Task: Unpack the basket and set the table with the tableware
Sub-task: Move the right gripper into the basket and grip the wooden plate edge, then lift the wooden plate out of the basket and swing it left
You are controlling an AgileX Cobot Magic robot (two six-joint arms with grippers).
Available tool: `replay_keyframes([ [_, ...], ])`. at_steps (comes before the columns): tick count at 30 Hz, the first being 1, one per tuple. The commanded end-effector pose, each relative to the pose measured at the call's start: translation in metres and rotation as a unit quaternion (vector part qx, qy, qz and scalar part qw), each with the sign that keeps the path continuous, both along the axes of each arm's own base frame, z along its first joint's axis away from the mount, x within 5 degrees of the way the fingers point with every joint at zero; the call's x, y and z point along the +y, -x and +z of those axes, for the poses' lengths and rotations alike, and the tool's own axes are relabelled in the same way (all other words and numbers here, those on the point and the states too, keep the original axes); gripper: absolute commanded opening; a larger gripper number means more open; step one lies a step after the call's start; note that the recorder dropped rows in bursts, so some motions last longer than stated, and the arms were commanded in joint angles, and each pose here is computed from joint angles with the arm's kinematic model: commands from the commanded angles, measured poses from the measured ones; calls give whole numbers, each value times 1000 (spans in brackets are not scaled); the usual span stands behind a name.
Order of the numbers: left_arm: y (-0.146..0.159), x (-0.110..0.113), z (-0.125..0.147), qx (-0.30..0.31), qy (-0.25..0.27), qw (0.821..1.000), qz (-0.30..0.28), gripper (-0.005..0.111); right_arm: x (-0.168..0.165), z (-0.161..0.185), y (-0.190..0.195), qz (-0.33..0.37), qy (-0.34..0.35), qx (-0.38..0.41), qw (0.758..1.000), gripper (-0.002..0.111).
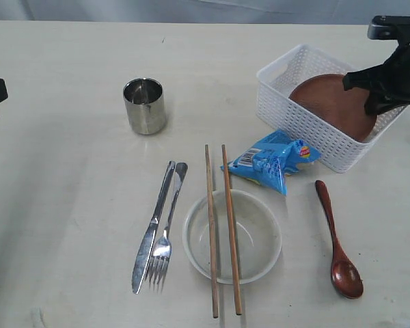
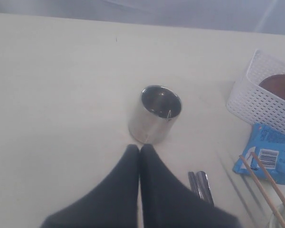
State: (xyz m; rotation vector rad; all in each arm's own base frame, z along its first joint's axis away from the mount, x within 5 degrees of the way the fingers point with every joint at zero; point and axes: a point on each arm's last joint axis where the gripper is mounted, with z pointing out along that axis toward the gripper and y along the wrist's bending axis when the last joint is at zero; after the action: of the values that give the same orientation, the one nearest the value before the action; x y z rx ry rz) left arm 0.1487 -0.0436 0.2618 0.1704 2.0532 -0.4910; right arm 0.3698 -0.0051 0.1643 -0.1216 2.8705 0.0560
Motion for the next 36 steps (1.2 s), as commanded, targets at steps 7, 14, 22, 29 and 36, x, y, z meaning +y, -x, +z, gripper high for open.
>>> replay_keyframes([
  [7, 1, 0, 1, -3, 6, 1000, 4, 0, 1, 40, 13, 9, -5, -28, 1000, 0],
  [14, 2, 0, 2, -5, 13, 1000, 6, 0, 4, 65, 20, 3, -18, -60, 998, 0],
  [22, 2, 0, 2, -5, 15, 1000, 7, 0, 3, 89, 30, -12, -56, -88, 994, 0],
  [29, 2, 0, 2, -6, 16, 1000, 9, 0, 5, 116, 40, -15, -90, -128, 988, 0],
  [36, 2, 0, 2, -6, 16, 1000, 9, 0, 14, 124, 45, -2, -137, -128, 982, 0],
])
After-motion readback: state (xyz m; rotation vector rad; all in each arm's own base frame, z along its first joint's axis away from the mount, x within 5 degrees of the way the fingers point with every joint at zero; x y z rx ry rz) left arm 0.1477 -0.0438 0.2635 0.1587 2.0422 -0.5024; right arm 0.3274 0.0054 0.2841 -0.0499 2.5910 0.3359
